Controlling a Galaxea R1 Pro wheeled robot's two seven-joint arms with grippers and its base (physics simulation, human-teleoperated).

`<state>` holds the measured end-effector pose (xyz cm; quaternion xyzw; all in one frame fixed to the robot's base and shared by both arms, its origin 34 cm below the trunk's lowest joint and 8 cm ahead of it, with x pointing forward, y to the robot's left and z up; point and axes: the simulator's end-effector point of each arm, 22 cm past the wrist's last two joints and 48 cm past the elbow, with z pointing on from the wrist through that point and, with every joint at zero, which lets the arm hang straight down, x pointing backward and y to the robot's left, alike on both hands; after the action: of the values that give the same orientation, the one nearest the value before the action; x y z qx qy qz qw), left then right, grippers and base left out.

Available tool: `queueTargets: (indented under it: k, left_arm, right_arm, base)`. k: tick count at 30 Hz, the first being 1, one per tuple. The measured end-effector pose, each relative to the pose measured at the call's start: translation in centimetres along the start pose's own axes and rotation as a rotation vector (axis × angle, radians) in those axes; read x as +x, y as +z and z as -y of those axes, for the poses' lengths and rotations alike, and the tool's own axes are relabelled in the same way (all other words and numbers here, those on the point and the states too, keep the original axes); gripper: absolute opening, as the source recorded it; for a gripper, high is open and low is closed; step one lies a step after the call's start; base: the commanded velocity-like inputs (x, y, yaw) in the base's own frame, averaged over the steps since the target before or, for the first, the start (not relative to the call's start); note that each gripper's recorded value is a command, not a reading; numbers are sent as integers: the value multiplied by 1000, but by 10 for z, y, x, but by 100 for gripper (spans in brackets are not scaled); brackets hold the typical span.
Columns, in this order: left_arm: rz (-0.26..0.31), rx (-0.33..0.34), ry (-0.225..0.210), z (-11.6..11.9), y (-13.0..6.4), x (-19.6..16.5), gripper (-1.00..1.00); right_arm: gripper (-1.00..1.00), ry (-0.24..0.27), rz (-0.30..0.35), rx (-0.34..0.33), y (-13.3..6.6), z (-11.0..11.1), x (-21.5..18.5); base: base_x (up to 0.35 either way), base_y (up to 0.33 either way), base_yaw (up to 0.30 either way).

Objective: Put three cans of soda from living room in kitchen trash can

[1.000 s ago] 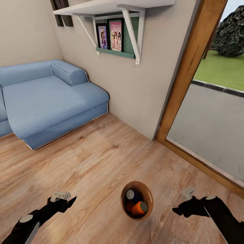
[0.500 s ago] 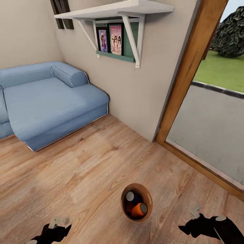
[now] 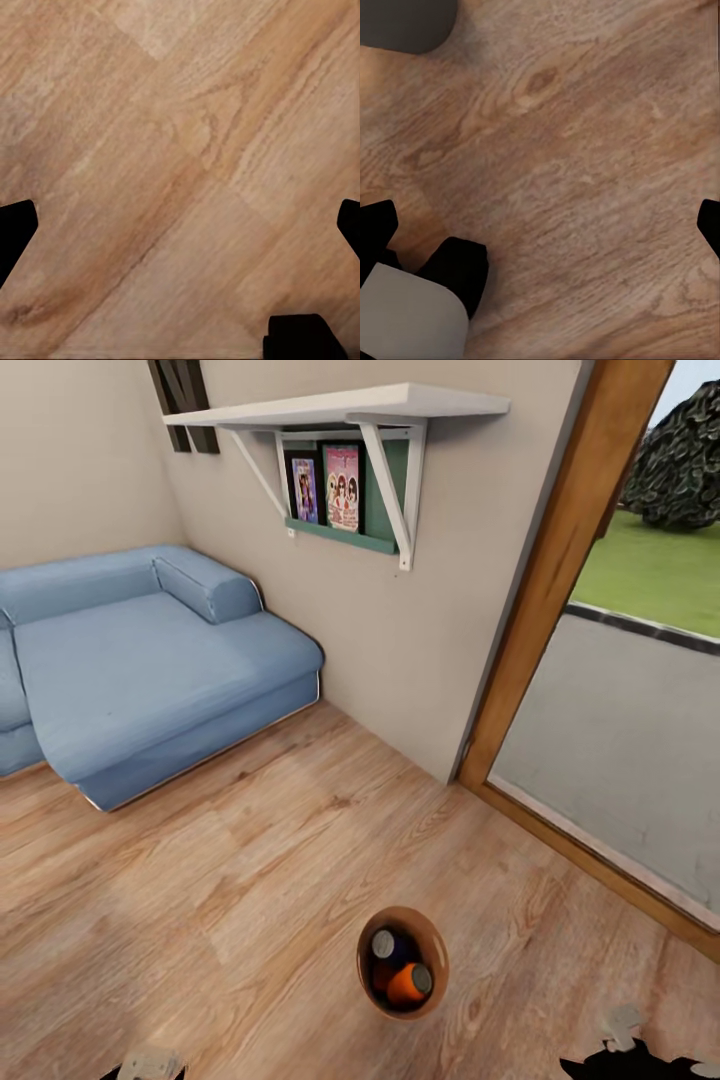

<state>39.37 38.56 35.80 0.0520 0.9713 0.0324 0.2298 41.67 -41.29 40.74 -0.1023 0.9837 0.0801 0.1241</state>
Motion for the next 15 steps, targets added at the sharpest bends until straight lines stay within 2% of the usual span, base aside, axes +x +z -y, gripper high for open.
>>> queueTargets:
  k: [3,7,13,15]
  left_arm:
    - [-23,-8,-3,-3,-9,17,100]
    - [-42,13,-18,18,-16,27,100]
    - [-96,6,-26,25,-30,48,100]
    - [-113,17,-13,34,-37,59,100]
  right_arm:
    - [100,28,12,8,-5,5,5]
    - [100,74,-19,12,-7,6,32]
    - [100,72,-8,23,-12,3,56]
    - [100,71,-6,38,-13,4,64]
  base:
    - [0,0,0]
    - [0,0,0]
    - [0,0,0]
    - [0,0,0]
